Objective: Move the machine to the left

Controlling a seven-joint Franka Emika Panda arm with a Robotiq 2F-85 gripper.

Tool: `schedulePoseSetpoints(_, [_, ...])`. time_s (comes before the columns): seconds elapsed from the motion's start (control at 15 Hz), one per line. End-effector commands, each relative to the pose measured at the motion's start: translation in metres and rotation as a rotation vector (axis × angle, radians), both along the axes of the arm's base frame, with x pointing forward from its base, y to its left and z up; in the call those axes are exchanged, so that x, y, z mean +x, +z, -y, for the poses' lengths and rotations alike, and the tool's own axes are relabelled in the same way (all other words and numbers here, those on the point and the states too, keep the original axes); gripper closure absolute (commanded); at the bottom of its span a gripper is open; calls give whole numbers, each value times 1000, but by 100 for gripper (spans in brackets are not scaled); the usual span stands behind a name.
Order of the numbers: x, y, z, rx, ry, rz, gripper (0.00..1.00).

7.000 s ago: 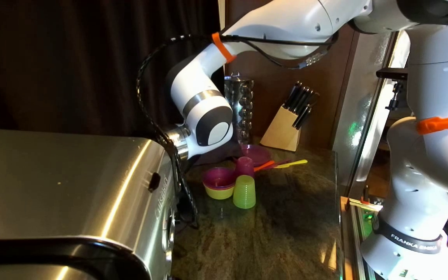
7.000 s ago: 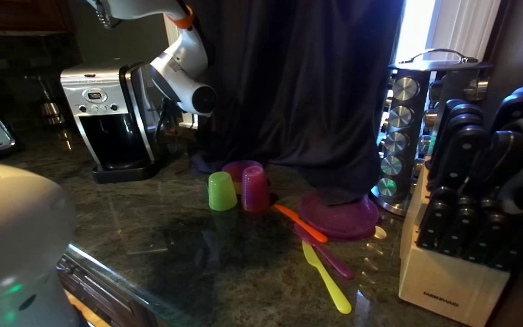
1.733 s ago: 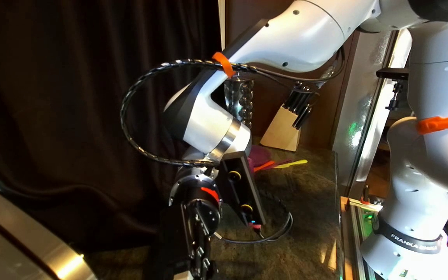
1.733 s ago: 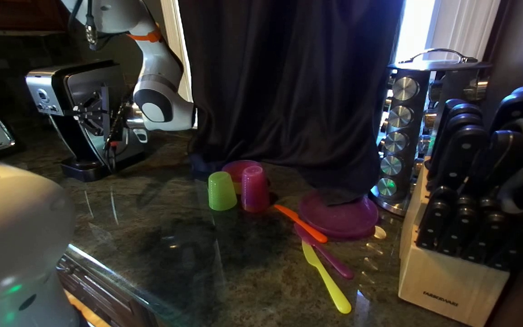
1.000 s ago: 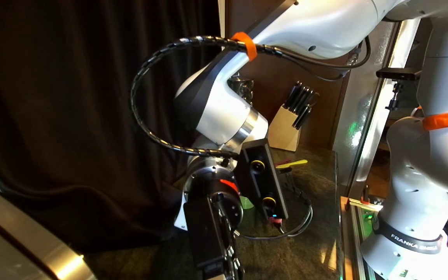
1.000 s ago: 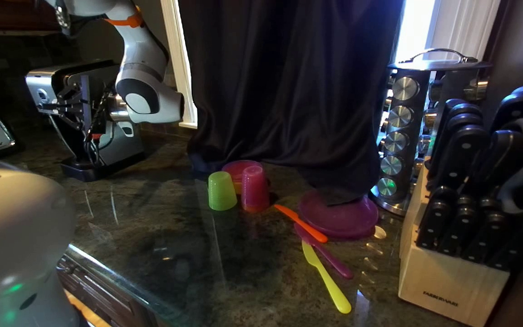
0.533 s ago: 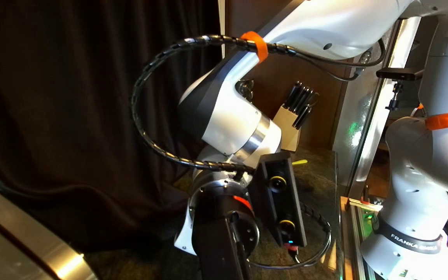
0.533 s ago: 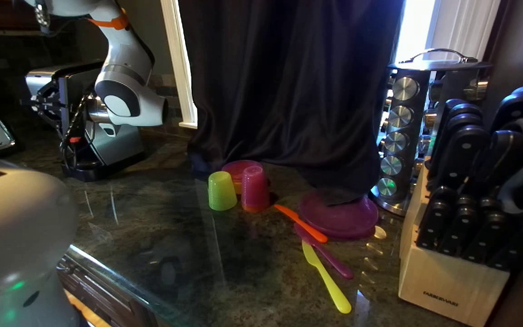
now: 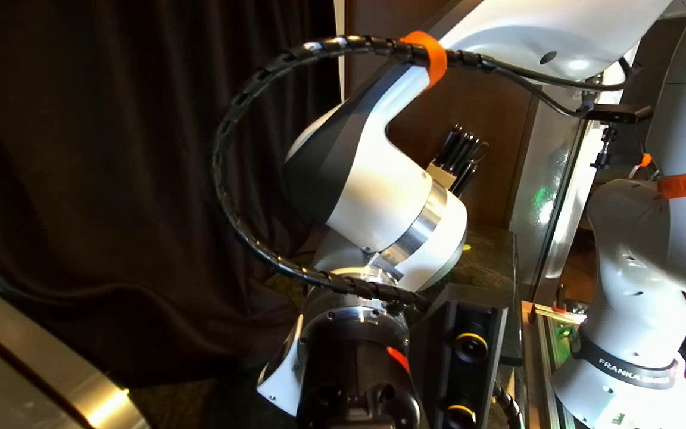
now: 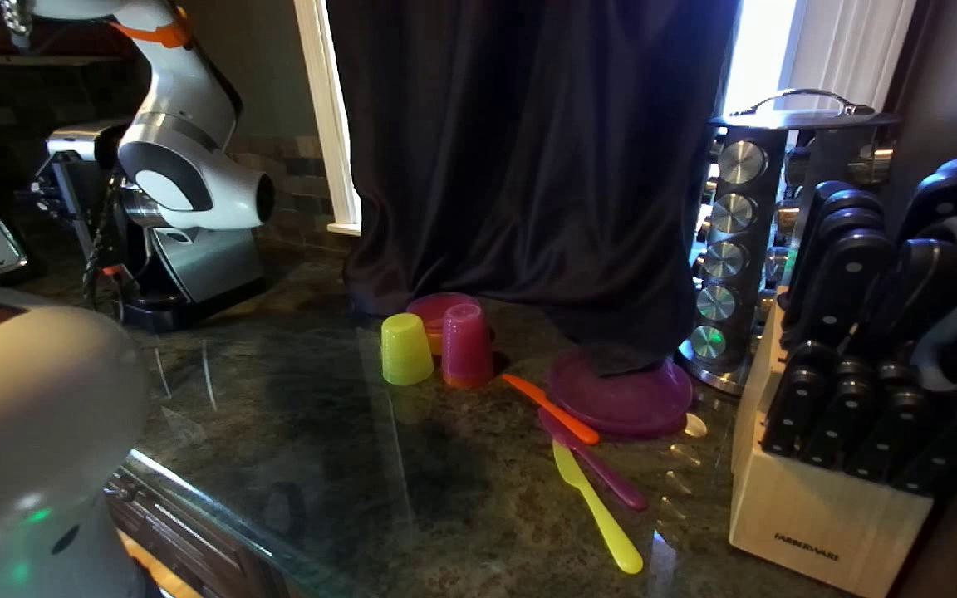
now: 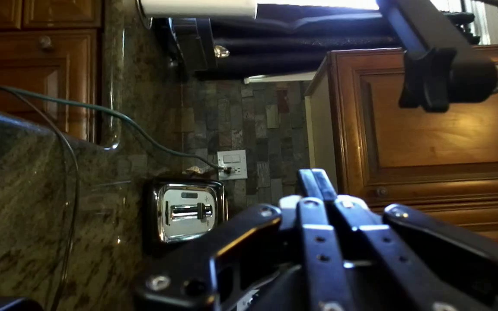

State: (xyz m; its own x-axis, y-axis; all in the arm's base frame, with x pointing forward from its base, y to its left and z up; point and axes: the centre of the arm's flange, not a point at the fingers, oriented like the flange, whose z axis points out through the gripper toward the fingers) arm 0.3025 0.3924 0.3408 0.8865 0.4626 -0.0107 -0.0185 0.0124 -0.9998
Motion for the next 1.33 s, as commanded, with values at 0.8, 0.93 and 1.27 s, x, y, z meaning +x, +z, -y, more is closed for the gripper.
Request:
schedulePoseSetpoints(0.8, [15,17,1,38,-176,116,100])
schedulePoseSetpoints(0.93, [18,15,0,37,-206,123,100])
schedulePoseSetpoints(1.27, [26,12,-2,43,-315,164,100])
